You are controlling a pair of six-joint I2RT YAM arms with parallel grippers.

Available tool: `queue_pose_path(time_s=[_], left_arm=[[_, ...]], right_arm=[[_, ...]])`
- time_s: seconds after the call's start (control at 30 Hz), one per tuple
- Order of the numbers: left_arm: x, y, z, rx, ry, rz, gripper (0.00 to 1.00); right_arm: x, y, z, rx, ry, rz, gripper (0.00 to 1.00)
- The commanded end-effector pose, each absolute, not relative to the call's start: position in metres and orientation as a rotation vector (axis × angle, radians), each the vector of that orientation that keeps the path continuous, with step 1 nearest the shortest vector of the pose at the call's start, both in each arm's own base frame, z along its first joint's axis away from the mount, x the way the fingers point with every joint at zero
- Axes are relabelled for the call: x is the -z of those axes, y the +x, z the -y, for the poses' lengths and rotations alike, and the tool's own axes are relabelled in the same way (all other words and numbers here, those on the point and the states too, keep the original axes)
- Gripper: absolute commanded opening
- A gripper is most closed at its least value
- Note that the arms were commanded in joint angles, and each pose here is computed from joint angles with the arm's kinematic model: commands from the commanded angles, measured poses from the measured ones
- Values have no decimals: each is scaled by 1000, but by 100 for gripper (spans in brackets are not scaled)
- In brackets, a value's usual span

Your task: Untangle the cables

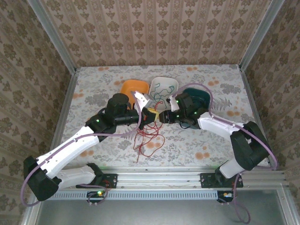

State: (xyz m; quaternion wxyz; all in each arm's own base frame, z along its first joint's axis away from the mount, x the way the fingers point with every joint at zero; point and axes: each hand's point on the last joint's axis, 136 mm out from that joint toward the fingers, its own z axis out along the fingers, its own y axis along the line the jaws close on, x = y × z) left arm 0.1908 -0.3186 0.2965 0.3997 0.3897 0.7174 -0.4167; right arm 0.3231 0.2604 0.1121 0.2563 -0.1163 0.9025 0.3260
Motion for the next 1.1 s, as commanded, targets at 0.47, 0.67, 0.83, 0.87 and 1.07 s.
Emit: queue_pose_path(time_s=[0.47, 0.67, 0.83, 0.87, 1.07], left_arm=[[-391, 156, 296, 1137, 959, -1467, 0], [-401, 153, 289, 1129, 945, -1429, 0], [-414, 174, 274, 956, 851, -1419, 0], [-418, 184, 267, 882, 800, -1421, 0], [-446, 215, 234, 625, 603, -1320, 0]], right_arm=[[-92, 347, -241, -712, -102, -2463, 41], [-99, 344, -246, -761, -125, -2436, 36], [-122, 344, -234, -735, -91, -2353, 39], [-129, 344, -230, -726, -80, -2329, 39], [-159, 338, -193, -583, 20, -2221, 41]])
